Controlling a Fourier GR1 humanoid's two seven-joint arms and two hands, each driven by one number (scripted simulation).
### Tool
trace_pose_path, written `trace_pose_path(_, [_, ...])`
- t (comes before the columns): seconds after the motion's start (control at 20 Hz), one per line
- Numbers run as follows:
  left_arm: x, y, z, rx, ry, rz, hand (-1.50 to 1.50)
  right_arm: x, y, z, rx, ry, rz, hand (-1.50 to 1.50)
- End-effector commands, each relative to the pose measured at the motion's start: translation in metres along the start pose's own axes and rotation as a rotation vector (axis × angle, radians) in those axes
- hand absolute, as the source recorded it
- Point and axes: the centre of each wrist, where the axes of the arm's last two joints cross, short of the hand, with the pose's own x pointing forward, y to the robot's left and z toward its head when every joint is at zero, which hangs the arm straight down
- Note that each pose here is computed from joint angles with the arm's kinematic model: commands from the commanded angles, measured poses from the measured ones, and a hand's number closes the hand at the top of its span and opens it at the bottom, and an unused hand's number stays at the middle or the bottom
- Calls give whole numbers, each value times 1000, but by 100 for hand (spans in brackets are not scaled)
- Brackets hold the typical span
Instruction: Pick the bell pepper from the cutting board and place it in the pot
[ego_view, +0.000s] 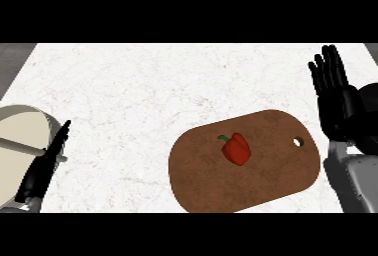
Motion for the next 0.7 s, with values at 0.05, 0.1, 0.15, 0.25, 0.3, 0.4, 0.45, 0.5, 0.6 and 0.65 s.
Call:
trace_pose_path(0.05, [11, 13, -6, 69, 23, -10, 0, -9, 46, 8, 184, 12, 55, 150])
trace_pose_path(0.1, [16, 1, -5, 114, 7, 14, 0, 0, 62, 4, 257, 29, 114, 150])
trace_pose_path(0.15, [18, 15, -7, 130, 18, 16, 0, 6, 88, 6, 343, 24, 153, 150])
trace_pose_path(0.25, [26, 22, -3, 216, -3, 18, 0, -1, 113, 17, 506, 52, 227, 150])
trace_pose_path(0.3, [-8, -19, 27, 260, 112, 96, 0, 13, 25, -10, 349, -135, 708, 150])
trace_pose_path(0.4, [-11, -25, 43, 268, 157, 81, 0, 9, 59, 3, 60, -237, 483, -150])
trace_pose_path(0.45, [1, -17, 34, 237, 161, 101, 0, -4, 71, 15, 46, -232, 500, -150])
trace_pose_path(0.5, [8, -14, 28, 222, 165, 124, 0, -6, 92, 30, 66, -270, 484, -150])
trace_pose_path(0.6, [23, 11, 12, 183, 175, 116, 0, -24, 112, 53, 111, -296, 528, -150])
trace_pose_path(0.65, [26, 20, 11, 182, 200, 127, 0, -13, 120, 57, 96, -303, 539, -150])
